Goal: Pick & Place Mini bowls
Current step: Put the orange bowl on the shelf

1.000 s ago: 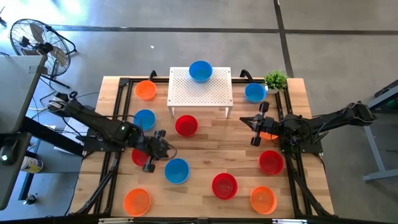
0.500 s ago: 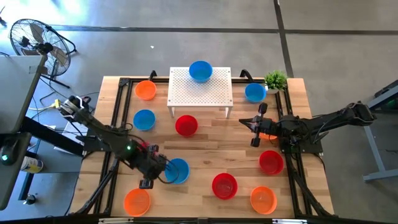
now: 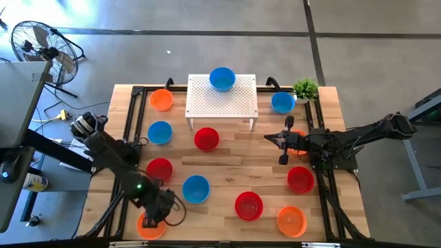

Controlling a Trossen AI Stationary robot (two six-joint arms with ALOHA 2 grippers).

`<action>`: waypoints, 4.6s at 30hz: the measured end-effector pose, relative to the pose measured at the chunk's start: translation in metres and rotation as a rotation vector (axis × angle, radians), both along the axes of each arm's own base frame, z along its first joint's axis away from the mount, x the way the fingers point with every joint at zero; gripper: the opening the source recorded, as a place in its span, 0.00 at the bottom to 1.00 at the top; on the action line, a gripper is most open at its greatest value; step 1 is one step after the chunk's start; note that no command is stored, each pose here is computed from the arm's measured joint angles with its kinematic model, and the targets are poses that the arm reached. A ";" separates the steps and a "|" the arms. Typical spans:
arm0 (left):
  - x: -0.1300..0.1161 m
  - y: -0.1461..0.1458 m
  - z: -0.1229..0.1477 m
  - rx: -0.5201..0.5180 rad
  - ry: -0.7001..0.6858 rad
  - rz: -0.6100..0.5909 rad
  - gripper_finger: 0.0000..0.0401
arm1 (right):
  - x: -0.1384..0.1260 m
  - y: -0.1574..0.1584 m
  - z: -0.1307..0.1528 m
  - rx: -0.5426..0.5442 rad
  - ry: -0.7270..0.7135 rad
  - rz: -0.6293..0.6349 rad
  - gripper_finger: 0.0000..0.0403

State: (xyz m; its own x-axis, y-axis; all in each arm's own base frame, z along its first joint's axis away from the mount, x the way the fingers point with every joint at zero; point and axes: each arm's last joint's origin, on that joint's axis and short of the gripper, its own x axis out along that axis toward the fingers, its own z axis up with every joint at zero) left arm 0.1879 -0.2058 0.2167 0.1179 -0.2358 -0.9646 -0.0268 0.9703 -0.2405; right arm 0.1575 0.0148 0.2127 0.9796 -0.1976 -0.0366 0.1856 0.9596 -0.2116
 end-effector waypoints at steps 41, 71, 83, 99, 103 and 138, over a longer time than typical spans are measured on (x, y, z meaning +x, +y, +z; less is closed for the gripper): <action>0.012 0.010 -0.035 -0.074 0.083 -0.055 0.03 | 0.000 0.000 -0.002 -0.007 0.026 0.000 0.00; 0.045 0.319 0.144 0.068 -0.458 0.821 0.00 | 0.000 0.000 -0.003 0.010 0.032 -0.001 0.00; 0.052 0.405 0.121 -0.002 -0.305 0.915 0.00 | 0.000 0.001 -0.007 0.059 0.058 0.024 0.00; 0.056 0.417 0.111 0.039 -0.260 0.982 0.00 | 0.000 0.001 -0.007 0.042 0.067 0.019 0.00; 0.057 0.418 0.108 0.029 -0.251 0.985 0.04 | 0.000 0.001 -0.007 0.034 0.065 0.020 0.00; 0.047 0.407 0.126 0.035 -0.307 0.944 0.22 | -0.001 0.001 -0.008 0.051 0.070 0.019 0.00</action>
State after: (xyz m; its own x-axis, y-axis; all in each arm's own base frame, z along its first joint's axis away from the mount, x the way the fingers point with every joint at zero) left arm 0.2344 0.2012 0.3423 0.4886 0.1114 -0.8653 -0.7335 0.5895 -0.3383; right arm 0.1570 0.0154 0.2049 0.9778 -0.1751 -0.1148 0.1536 0.9726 -0.1745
